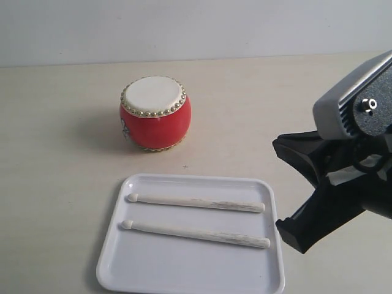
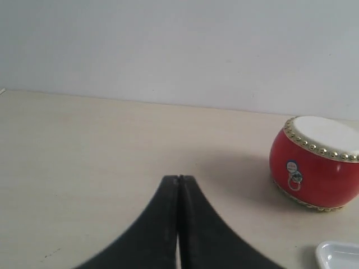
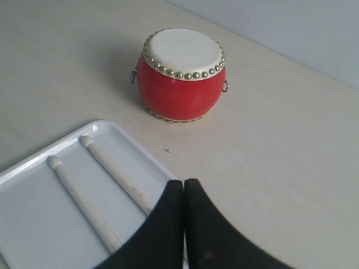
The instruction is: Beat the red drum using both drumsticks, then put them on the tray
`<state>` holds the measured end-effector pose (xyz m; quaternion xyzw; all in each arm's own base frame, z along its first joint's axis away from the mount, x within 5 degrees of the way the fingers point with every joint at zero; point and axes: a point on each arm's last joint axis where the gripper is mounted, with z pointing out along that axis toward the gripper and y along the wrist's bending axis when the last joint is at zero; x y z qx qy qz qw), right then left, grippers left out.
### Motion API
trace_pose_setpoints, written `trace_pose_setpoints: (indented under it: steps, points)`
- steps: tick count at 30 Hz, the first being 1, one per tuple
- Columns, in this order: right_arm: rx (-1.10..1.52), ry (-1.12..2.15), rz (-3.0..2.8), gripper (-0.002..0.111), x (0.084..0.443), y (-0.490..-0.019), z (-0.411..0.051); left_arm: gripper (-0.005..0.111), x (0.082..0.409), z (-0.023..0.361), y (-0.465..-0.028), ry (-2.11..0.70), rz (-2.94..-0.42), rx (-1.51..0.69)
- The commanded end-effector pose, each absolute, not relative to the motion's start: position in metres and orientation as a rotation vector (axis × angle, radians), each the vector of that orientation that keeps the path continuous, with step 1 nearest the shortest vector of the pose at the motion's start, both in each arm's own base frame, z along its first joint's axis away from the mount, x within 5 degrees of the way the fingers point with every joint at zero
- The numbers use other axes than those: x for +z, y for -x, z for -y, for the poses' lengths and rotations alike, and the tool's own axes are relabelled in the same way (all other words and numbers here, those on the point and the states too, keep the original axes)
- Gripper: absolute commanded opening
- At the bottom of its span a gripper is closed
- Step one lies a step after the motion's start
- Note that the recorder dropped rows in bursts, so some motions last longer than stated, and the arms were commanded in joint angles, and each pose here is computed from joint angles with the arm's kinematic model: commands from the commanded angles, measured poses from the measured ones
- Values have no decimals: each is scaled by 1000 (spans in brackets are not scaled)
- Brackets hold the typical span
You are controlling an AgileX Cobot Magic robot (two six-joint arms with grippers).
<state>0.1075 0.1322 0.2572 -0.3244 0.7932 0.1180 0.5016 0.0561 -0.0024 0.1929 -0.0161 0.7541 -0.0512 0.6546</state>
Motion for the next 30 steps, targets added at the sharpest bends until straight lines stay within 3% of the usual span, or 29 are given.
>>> trace_pose_setpoints:
  steps: [1, 30]
  points:
    - [290, 786, -1905, 0, 259, -107, -132, 0, 194, 2, -56, 26, -1698, -107]
    - [305, 769, -1922, 0, 258, -107, -132, 0, 194, 4, -56, 39, -1694, -138]
